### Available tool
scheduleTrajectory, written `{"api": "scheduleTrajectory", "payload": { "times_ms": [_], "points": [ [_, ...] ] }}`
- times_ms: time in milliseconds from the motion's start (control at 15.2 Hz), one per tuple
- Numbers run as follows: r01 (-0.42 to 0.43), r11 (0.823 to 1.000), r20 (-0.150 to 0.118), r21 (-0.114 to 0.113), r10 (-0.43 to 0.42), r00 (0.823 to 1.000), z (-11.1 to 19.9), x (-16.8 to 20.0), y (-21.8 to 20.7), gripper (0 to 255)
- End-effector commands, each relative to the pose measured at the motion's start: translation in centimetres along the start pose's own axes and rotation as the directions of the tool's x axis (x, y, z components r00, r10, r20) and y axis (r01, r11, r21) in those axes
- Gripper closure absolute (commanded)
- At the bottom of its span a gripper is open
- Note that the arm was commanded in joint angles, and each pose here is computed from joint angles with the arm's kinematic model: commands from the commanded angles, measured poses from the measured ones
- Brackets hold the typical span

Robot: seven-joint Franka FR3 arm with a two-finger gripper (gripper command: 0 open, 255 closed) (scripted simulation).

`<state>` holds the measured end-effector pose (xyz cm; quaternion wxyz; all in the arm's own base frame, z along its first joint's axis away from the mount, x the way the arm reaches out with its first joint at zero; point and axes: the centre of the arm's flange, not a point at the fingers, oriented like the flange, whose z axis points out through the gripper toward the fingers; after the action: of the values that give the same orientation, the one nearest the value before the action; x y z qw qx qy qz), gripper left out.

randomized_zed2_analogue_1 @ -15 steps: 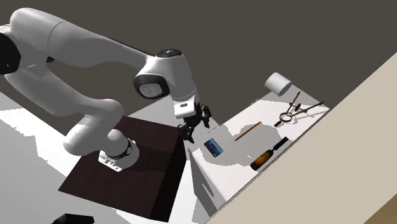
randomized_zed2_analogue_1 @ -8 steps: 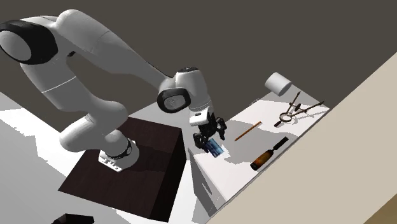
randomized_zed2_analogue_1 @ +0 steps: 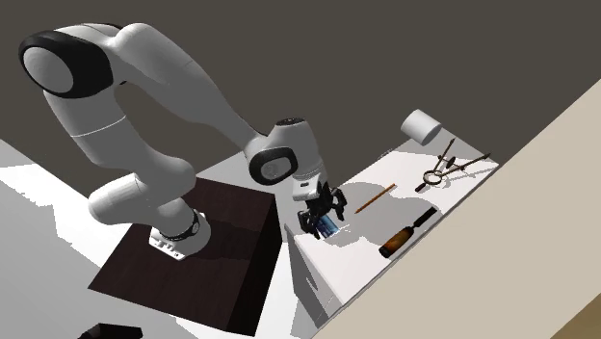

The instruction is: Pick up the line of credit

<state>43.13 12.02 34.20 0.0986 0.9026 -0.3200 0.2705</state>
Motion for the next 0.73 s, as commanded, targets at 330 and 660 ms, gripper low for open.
{"api": "scheduleTrajectory", "payload": {
  "times_ms": [330, 660],
  "points": [
    [0.000, 1.000, 0.000, 0.001, 0.000, 1.000, 0.51, -0.46, -0.21, 255],
    [0.000, 1.000, 0.000, 0.001, 0.000, 1.000, 0.51, -0.45, -0.21, 255]
  ]
}}
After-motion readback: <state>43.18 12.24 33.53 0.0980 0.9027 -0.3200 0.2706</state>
